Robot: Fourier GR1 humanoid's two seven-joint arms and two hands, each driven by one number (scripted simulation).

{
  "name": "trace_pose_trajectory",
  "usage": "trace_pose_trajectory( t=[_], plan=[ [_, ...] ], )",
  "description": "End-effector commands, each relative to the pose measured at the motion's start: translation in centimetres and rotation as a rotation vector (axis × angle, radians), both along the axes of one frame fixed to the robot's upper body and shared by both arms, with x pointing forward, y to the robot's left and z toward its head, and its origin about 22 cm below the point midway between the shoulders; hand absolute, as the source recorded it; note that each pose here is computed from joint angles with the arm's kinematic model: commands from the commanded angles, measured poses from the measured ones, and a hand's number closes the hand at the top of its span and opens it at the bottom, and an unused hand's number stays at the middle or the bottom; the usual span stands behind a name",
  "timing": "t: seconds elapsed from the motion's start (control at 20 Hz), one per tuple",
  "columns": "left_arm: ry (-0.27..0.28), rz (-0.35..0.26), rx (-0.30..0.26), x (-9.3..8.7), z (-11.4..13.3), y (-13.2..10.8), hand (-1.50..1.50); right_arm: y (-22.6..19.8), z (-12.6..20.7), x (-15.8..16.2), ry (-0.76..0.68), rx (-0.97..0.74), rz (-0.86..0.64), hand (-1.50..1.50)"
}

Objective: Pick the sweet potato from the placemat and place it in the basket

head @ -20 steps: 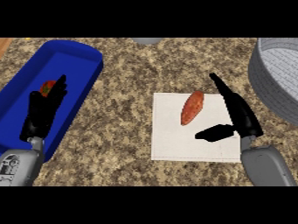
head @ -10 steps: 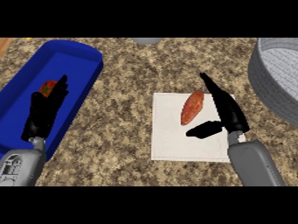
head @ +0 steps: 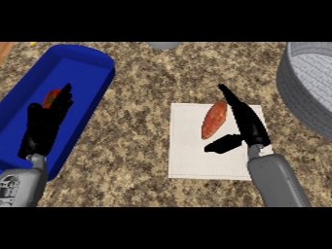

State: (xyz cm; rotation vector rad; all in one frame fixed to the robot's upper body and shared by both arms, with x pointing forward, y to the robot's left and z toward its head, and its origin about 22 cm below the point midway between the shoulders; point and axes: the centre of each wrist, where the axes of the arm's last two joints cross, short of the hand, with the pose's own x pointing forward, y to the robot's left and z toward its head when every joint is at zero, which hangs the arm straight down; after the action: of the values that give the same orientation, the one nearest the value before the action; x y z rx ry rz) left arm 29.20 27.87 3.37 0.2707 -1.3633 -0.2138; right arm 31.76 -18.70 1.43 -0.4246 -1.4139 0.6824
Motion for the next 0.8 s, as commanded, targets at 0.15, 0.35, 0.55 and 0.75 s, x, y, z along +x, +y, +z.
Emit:
trace_pose_trajectory(
  t=[0.15, 0.35, 0.55, 0.75],
  plan=[
    [0.004, 0.001, -0.001, 0.0, -1.6, -0.7, 0.0, 1.8, -0.3, 2.8, -0.003, -0.005, -0.014, -1.5],
    [0.03, -0.001, -0.013, 1.1, -2.1, -1.5, 0.0, 1.2, -1.1, 1.7, -0.049, -0.092, 0.049, 1.5],
    [0.02, 0.004, -0.013, 0.6, -1.5, 0.2, 0.0, 1.9, -2.9, 2.0, -0.097, -0.171, 0.042, 1.5],
    [0.002, 0.002, -0.003, 0.2, -1.3, -0.5, 0.0, 0.7, -2.5, 1.7, 0.0, -0.486, 0.112, 1.5]
  ],
)
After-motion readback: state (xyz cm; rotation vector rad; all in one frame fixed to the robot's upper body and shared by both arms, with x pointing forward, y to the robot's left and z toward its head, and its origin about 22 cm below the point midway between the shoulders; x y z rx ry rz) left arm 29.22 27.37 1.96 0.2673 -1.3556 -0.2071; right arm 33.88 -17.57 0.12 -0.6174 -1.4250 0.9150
